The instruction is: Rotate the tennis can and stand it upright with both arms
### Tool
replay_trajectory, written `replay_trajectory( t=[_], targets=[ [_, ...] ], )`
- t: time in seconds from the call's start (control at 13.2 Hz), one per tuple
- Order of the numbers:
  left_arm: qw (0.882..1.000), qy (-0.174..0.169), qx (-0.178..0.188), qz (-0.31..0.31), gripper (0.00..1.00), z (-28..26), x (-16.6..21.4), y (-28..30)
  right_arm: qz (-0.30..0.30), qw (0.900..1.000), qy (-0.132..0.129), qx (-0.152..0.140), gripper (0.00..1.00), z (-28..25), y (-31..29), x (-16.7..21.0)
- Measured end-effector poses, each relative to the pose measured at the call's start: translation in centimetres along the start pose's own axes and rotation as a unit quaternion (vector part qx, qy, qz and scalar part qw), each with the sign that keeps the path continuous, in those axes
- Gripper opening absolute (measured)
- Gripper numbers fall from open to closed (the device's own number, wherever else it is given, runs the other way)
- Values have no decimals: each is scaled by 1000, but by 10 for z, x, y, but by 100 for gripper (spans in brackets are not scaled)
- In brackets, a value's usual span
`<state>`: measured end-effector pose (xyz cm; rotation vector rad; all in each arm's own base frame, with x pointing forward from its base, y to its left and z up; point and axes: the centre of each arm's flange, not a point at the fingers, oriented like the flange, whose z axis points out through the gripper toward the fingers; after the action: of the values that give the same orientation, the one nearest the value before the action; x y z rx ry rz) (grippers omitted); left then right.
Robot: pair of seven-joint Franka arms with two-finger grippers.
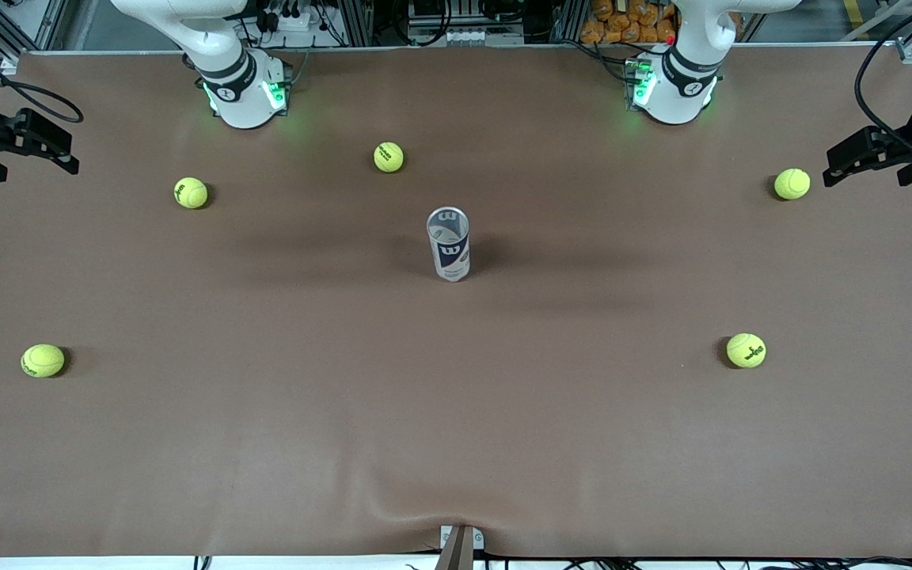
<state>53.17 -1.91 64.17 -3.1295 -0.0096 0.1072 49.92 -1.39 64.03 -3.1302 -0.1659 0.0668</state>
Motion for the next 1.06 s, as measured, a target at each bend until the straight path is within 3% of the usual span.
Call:
replay_trajectory(
  t=[1.06],
  targets=[
    [1000,-3,1,-5,100,16,12,-4,-4,1000,8,-1,100,-3,-3,0]
  ],
)
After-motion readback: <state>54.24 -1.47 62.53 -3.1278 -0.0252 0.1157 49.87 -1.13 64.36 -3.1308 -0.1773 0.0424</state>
